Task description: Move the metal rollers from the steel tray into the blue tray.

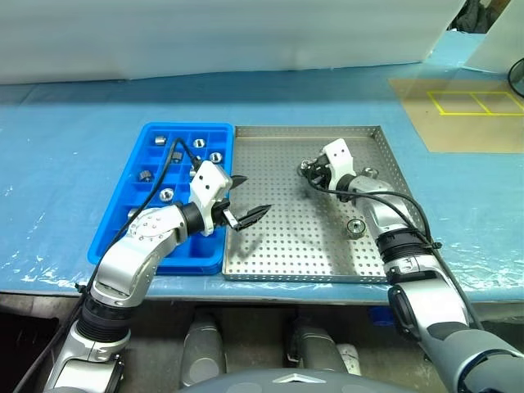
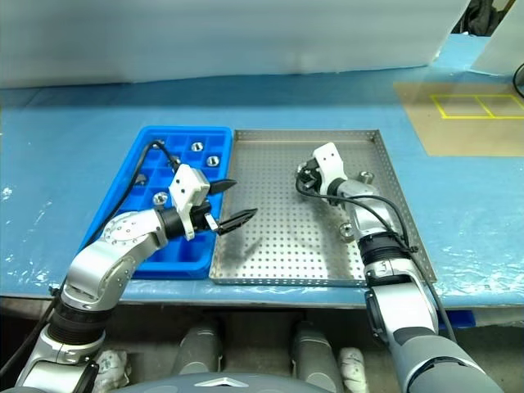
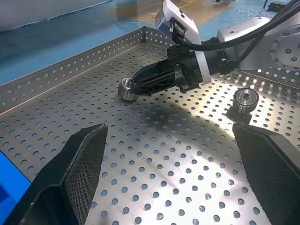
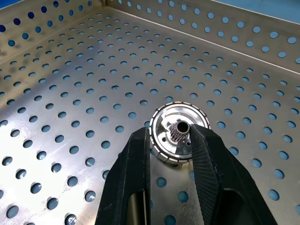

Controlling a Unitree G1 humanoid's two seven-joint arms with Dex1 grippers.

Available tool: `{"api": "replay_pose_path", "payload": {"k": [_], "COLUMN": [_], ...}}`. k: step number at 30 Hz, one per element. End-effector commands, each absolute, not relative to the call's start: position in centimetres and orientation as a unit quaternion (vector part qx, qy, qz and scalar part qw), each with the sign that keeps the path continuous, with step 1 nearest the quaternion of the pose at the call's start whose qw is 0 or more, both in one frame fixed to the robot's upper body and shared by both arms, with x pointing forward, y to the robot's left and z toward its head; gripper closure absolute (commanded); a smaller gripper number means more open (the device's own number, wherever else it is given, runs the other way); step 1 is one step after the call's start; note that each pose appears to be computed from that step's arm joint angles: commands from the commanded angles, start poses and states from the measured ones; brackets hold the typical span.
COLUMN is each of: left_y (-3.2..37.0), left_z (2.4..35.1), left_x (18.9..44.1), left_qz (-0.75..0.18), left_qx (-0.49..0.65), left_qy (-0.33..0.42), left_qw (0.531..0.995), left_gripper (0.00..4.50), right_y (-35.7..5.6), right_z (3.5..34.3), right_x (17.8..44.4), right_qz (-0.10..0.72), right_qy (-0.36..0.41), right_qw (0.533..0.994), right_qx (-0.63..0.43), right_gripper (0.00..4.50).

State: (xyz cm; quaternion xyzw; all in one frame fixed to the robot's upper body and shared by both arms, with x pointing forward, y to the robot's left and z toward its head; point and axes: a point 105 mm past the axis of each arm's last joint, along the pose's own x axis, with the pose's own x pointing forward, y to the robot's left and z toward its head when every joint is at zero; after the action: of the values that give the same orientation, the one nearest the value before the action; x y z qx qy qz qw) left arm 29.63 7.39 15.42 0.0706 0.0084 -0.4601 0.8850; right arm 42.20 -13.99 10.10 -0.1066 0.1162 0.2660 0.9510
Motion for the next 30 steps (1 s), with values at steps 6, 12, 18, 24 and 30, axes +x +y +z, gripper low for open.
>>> {"api": "replay_pose_path", "payload": {"k": [6,12,18,24,30], "left_y": [7.1,7.0,7.0,6.7,6.6], "left_z": [16.1,16.1,16.3,16.3,16.2], "left_x": [29.4,29.4,29.6,29.2,29.0], "left_qz": [-0.465,-0.466,-0.468,-0.471,-0.471], "left_qx": [0.079,0.080,0.079,0.078,0.078], "left_qy": [-0.011,-0.010,-0.008,-0.010,-0.010], "left_qw": [0.881,0.881,0.880,0.879,0.879], "left_gripper": [0.00,0.00,0.00,0.00,0.00], "right_y": [-12.9,-12.4,-12.6,-13.0,-12.4], "right_z": [11.6,12.6,13.5,13.0,12.4], "right_x": [42.4,42.4,43.0,43.7,44.3], "right_qz": [0.285,0.294,0.278,0.247,0.246], "right_qy": [0.086,0.069,0.049,0.059,0.091], "right_qw": [0.949,0.948,0.955,0.964,0.962], "right_qx": [-0.105,-0.095,-0.089,-0.080,-0.078], "right_gripper": [3.36,1.42,1.10,1.10,1.10]}}
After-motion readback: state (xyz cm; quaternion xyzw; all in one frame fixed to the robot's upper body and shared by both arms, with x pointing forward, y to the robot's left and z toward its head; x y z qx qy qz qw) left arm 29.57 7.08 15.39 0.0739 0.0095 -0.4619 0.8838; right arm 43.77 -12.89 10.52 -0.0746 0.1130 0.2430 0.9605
